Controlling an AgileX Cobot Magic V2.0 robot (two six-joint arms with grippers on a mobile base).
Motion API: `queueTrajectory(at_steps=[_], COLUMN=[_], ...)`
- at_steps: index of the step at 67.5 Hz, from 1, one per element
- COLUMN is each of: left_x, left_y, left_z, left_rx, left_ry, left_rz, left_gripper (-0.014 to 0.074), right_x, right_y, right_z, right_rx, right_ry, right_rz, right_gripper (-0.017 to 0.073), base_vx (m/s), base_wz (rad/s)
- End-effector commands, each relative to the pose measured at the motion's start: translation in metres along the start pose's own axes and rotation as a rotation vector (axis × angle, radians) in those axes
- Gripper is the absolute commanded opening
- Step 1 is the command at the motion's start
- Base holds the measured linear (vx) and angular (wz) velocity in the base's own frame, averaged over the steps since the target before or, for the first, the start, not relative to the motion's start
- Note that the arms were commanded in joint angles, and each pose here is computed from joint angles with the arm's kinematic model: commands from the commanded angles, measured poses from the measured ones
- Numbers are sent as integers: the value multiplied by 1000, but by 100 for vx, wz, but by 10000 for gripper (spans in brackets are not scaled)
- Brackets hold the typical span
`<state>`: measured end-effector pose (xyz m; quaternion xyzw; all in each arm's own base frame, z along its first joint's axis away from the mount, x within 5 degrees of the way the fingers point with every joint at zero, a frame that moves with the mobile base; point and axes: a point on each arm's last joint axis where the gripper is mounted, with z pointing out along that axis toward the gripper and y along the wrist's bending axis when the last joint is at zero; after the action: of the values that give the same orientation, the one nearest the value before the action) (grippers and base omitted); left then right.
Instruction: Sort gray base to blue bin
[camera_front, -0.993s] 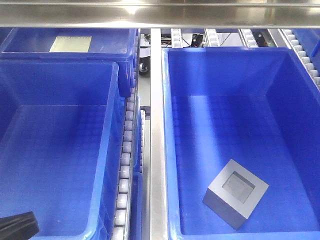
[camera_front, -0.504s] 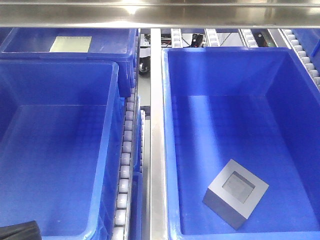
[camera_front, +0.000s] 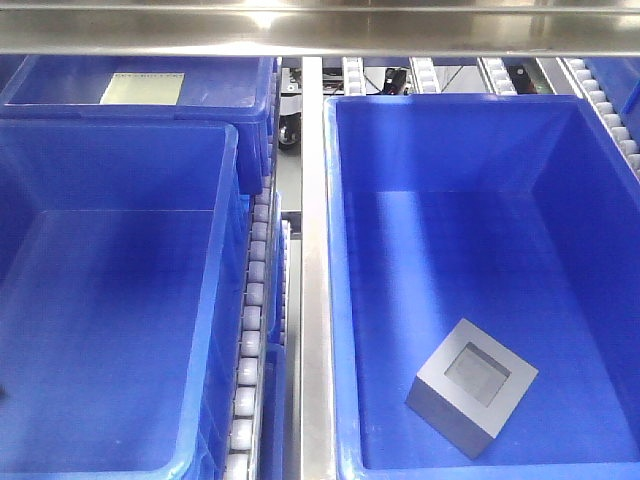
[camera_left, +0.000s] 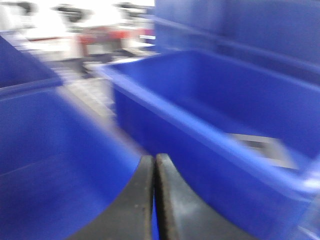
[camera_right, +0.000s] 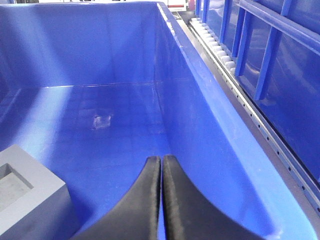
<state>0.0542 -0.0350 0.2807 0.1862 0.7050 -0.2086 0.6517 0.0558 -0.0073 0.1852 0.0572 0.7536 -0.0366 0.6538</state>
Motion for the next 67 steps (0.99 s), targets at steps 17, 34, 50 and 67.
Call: queueTrajectory(at_steps=[17,34,50,67], left_x=[26,57,75,76], left_y=[24,31,34,34], left_z=[-22,-18,-14,-14], left_rx=[-492,-567,-569,-568], left_ry=[-183,-121,-106,-102], left_rz=[8,18,11,4], left_gripper=[-8,-8,-8,-8], right_x=[-4,-4,-4,-4], right_y=[0,0,0,0], right_z=[1,1,1,1], right_rx=[7,7,7,7], right_ry=[-40,-40,-40,-40], right_rz=[-19,-19,-19,-19], right_gripper=[-5,-5,-5,-5], base_vx=[0,0,0,0], base_wz=[0,0,0,0])
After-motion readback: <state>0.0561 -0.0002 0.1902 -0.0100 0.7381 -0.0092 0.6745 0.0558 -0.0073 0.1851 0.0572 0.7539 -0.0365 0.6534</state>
